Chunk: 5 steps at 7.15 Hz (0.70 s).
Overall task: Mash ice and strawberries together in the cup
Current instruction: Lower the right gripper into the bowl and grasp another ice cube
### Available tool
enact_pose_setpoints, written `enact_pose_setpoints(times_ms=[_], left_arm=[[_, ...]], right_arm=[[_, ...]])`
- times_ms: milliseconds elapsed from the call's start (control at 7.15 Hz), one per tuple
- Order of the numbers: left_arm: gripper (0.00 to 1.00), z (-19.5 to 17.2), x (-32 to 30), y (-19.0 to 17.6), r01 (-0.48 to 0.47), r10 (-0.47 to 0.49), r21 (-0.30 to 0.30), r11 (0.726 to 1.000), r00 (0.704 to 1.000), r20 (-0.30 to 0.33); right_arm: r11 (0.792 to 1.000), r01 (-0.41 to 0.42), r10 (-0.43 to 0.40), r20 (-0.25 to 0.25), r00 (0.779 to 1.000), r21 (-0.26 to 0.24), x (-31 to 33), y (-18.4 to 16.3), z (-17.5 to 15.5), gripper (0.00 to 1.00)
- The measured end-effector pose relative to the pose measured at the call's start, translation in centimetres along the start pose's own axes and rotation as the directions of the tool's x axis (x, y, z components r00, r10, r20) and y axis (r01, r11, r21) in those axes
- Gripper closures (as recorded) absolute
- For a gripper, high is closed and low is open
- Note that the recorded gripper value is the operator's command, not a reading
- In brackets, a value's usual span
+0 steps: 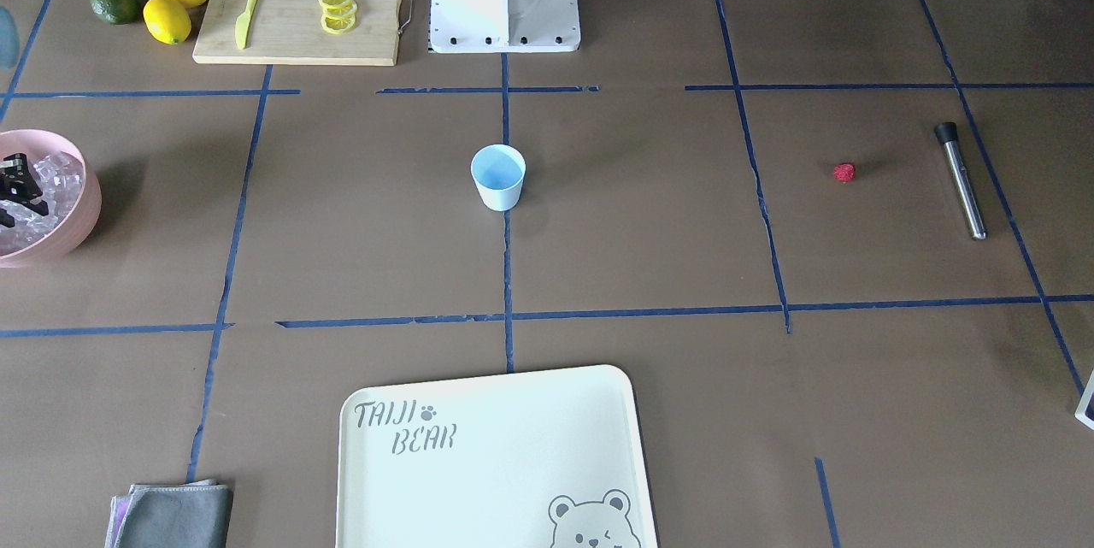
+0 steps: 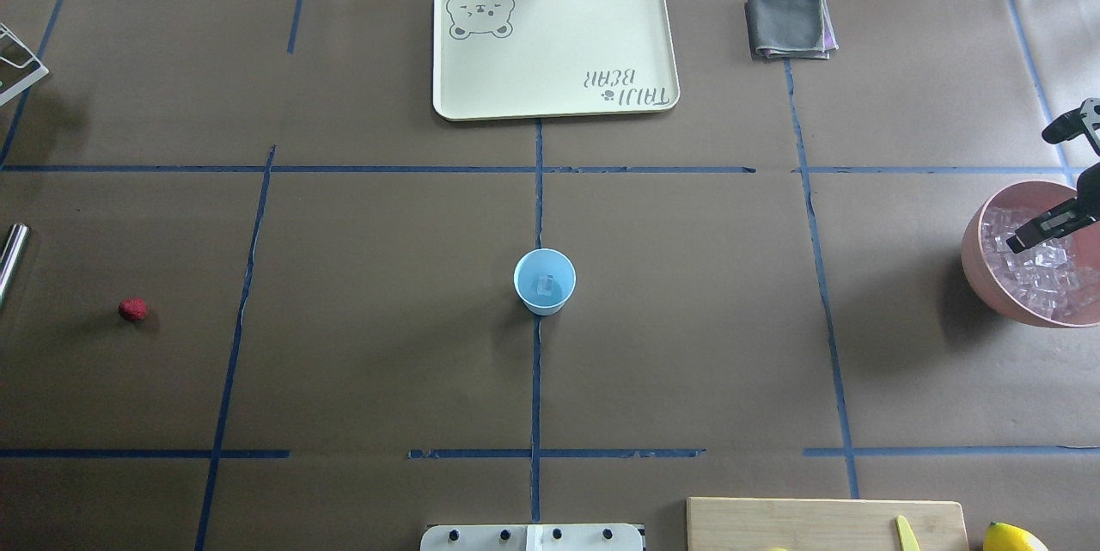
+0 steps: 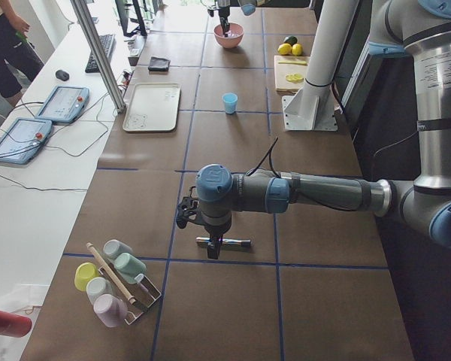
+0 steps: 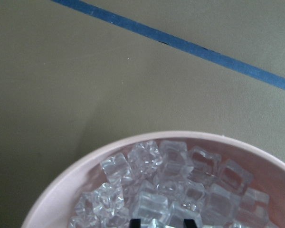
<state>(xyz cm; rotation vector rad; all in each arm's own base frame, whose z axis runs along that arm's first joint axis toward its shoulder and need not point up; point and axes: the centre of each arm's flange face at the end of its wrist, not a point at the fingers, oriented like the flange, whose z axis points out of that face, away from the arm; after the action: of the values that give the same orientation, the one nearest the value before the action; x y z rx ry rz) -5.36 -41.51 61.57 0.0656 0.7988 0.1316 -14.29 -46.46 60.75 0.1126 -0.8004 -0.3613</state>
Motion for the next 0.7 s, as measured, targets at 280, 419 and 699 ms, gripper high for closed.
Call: enact_pose_setpoints(times_ms=[280, 419, 699], left_arm=[[0.0, 0.0, 0.0, 0.0, 0.0, 0.0, 0.0, 1.0, 1.0, 0.0], [0.0, 0.0, 0.0, 0.0, 0.0, 0.0, 0.0, 1.0, 1.0, 0.0], [0.0, 0.0, 0.0, 0.0, -0.001, 0.001, 0.001, 1.0, 1.0, 0.0]], right_arm=[[1.0, 0.008, -0.008, 0.019, 1.0, 0.005, -0.5, -0.2, -0.4, 1.0], [1.0, 0.019, -0.02, 0.032, 0.999, 0.019, -1.3, -0.5, -1.2, 1.0], [0.996, 0.039, -0.044, 0.056, 0.997, 0.085, -4.5, -1.5, -4.9, 1.0]])
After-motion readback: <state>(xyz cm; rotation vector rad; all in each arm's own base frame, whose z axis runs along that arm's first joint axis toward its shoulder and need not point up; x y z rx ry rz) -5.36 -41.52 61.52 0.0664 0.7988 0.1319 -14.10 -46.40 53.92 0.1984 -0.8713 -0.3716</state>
